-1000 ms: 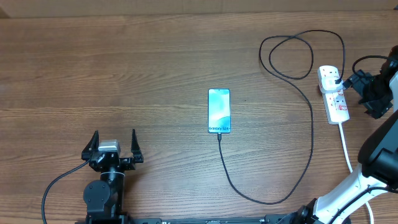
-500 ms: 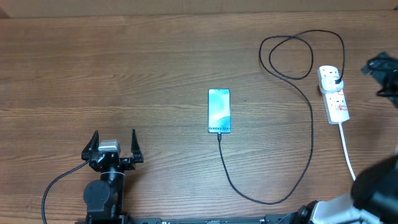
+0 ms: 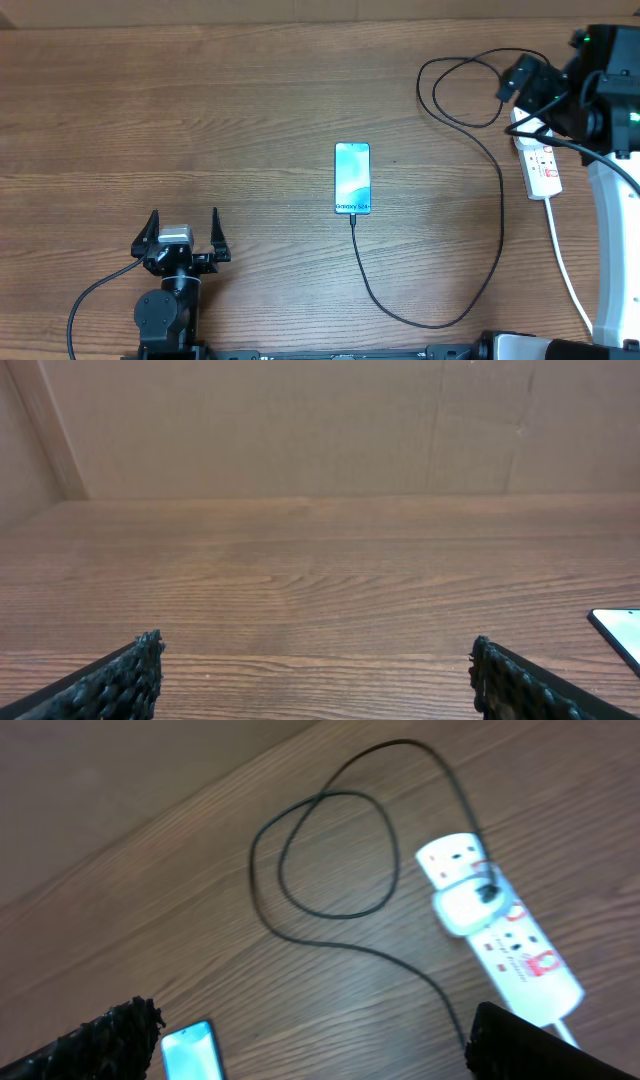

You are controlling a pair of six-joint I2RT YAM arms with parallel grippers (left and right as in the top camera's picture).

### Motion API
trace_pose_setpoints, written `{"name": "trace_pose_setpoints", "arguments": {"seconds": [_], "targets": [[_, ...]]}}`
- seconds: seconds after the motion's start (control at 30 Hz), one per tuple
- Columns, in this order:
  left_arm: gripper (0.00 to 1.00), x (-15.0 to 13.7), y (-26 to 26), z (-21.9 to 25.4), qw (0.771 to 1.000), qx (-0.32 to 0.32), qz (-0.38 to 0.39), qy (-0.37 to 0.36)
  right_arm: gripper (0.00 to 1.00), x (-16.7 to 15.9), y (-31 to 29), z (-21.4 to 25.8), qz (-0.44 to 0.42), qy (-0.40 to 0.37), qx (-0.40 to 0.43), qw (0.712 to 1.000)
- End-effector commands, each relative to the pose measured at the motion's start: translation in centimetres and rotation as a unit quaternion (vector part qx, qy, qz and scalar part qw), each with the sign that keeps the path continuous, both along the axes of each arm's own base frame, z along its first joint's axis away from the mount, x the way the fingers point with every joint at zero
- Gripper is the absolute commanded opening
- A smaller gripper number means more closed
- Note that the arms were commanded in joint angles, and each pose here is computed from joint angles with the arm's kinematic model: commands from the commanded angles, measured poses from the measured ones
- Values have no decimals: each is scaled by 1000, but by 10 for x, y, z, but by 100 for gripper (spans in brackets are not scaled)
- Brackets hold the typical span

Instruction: Plug charger to phone and switch on socket

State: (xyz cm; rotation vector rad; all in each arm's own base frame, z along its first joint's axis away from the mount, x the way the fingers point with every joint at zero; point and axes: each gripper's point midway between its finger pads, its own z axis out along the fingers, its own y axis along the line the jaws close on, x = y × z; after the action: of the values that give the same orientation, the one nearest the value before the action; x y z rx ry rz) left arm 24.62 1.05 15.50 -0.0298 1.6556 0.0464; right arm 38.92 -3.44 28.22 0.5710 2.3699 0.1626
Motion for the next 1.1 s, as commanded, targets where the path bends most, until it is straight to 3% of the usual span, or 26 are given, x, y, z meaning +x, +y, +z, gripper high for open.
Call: {"name": "trace_pose_setpoints", "arguments": {"seconds": [0.0,0.2,0.27,0.47,0.73,0.9,1.07], "targets": [[100,0,3,1,1000,10,5,-4,100,-3,10,3,15,-4,-5,1000],[100,0,3,1,1000,10,5,-4,100,-5,8,8,13,-11,-15,1000],[100,0,3,1,1000,10,5,-4,100,-16,7,-3,18,19,-23,999],[100,0,3,1,1000,10,5,-4,100,-35,9,-94,23,107,-15,994],[100,0,3,1,1000,10,5,-4,100,-64,25,-235,46,119,21,992],[100,0,3,1,1000,10,5,-4,100,-87,27,-269,46,114,20,992],[100,0,3,1,1000,10,5,-4,100,-86,30,-261,52,64,21,996]]}}
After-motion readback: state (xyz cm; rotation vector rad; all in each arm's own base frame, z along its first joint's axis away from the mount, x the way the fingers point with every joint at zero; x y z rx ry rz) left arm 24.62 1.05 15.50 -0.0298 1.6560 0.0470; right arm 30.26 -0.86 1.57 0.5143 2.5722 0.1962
